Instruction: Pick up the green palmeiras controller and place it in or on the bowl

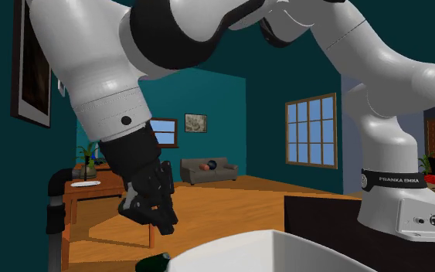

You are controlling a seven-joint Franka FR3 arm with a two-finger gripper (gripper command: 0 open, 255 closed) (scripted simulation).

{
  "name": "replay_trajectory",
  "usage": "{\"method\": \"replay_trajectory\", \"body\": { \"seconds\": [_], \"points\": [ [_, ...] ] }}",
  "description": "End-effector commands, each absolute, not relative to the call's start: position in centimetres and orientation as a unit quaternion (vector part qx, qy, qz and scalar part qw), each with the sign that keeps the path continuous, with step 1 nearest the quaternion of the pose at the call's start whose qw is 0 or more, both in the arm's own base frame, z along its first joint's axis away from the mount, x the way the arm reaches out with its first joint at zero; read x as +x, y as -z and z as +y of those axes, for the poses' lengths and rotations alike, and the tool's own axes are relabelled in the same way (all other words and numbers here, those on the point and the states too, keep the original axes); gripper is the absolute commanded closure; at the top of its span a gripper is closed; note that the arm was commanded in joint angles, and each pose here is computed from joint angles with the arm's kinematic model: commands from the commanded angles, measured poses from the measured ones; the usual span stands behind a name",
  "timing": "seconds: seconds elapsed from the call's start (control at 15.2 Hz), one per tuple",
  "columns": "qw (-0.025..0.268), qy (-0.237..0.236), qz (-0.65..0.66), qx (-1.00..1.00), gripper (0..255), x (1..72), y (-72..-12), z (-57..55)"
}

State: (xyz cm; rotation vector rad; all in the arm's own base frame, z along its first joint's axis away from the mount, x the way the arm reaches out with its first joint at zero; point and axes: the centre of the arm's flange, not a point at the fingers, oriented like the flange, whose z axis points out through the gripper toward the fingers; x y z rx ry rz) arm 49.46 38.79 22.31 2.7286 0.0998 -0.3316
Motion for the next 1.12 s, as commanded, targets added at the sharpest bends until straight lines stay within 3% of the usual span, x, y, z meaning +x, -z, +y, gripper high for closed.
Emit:
{"method": "replay_trajectory", "body": {
  "seconds": [0.0,0.2,0.26,0.79,1.06],
  "points": [
    [0.194,0.118,0.036,0.973,255,49.3,-23.5,38.9],
    [0.194,0.118,0.036,0.973,255,49.4,-23.9,38.9],
    [0.194,0.118,0.036,0.973,0,49.4,-23.9,38.9],
    [0.095,0.007,-0.043,0.995,0,50.7,-16.9,31.0],
    [0.092,0.003,-0.046,0.995,0,50.7,-15.1,30.4]
  ]
}}
